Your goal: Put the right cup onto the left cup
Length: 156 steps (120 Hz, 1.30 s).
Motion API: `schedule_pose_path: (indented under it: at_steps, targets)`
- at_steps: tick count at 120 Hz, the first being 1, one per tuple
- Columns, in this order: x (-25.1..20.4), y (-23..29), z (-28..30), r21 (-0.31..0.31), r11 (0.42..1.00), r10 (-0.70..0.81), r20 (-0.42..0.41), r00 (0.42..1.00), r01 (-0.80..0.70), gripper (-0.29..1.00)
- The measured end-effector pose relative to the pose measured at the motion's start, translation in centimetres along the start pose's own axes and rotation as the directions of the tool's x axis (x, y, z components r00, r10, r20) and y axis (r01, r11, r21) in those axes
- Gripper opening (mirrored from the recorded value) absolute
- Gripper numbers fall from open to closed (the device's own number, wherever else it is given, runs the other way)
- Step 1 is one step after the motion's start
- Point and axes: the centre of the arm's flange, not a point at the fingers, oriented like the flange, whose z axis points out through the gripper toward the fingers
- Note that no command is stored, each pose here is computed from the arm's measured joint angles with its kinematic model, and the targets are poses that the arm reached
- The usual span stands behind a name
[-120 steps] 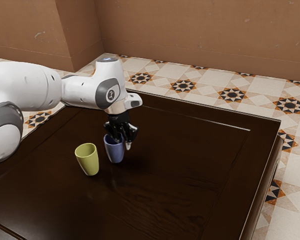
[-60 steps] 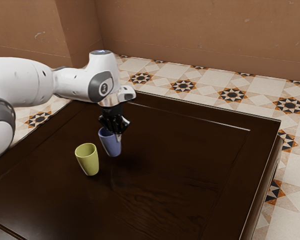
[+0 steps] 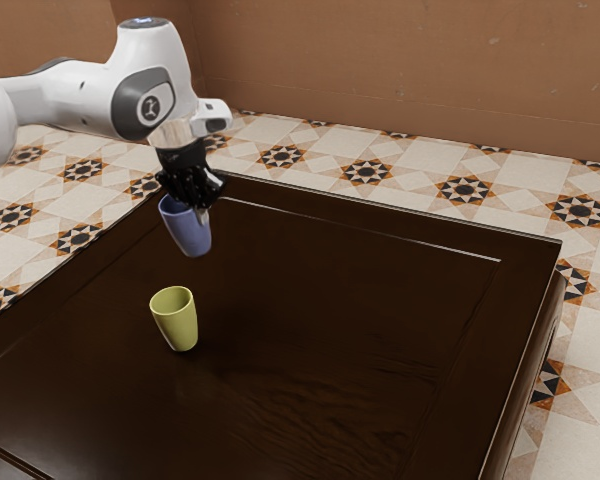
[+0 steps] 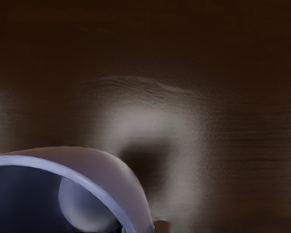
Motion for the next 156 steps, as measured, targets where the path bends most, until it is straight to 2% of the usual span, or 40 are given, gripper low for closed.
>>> schedule_pose_path:
  at_steps: [21, 50, 95, 156]
  targets:
    - [-3.6, -1.0, 0.6, -0.012, 1.0, -0.022, 0.048, 0.999, 0.023, -0.08]
    - [-7.5, -1.6, 1.5, 0.002, 0.998, -0.055, 0.083, 0.995, 0.055, -0.08]
    - [-6.7, -0.9, 3.7, 0.021, 0.995, -0.102, 0.065, 0.993, 0.101, -0.08]
    - [-5.9, -1.7, 7.1, 0.034, 0.986, -0.167, 0.087, 0.982, 0.165, -0.08]
